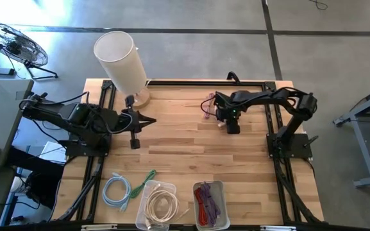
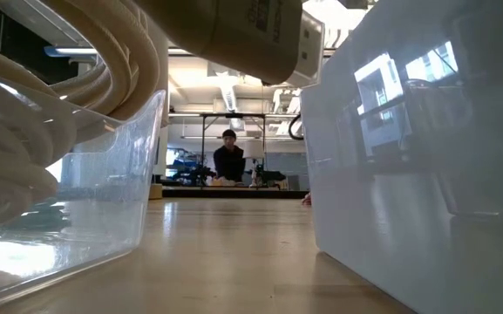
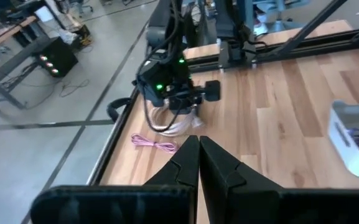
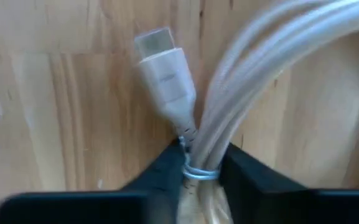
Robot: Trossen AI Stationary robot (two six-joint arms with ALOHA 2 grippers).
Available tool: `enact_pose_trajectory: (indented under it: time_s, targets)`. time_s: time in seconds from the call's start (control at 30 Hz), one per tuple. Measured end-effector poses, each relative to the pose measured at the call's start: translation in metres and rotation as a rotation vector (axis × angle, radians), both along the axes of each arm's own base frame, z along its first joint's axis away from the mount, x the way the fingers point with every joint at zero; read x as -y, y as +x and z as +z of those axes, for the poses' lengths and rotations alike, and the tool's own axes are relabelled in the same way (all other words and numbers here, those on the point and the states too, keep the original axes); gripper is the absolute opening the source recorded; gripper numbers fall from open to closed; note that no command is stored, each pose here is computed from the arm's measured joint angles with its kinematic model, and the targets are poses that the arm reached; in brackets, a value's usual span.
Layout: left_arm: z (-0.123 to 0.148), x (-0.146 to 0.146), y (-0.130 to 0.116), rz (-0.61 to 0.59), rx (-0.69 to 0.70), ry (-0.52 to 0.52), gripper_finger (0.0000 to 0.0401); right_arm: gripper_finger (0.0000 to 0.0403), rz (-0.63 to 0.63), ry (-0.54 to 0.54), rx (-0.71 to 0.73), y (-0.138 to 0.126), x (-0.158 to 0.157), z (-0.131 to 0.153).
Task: Pick & Place USB Port
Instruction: Put the pink HDMI cable into the transparent bin
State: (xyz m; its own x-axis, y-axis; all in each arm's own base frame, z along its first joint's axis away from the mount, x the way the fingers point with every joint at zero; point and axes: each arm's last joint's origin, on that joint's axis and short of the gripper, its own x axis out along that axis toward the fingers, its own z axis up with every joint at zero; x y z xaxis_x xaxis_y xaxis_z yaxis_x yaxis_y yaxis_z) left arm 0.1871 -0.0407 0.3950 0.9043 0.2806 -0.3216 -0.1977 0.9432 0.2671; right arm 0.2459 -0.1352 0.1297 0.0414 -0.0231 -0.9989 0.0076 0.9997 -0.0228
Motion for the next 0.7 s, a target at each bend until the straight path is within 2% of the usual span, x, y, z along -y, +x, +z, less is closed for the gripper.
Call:
enact_pose_trajectory:
  time_s: [0.03,0.07,0.3,0.43,0.57,0.7]
  targets:
    - [0.000,0.000,0.001,-0.007,-0.003,-0.002,0.0008,0.0052,-0.007,0.000,-0.002,0.000,0.000,0.000]
    - [-0.001,0.001,0.001,-0.012,-0.005,-0.003,0.0008,0.0047,-0.014,-0.002,-0.004,0.000,0.000,0.000]
    - [-0.004,0.002,0.004,-0.038,-0.031,-0.009,0.0008,0.0047,-0.082,-0.038,-0.014,-0.001,-0.001,0.003]
    - [-0.005,0.005,0.006,-0.071,-0.033,-0.072,0.0008,0.0047,-0.089,-0.070,-0.012,-0.004,-0.011,0.016]
    - [-0.007,0.006,0.009,-0.096,-0.038,-0.090,0.0008,0.0047,-0.106,-0.096,0.034,-0.012,-0.029,0.053]
    - [-0.005,0.006,0.010,-0.099,-0.018,-0.088,0.0008,0.0047,-0.123,-0.119,0.168,-0.022,-0.053,0.099]
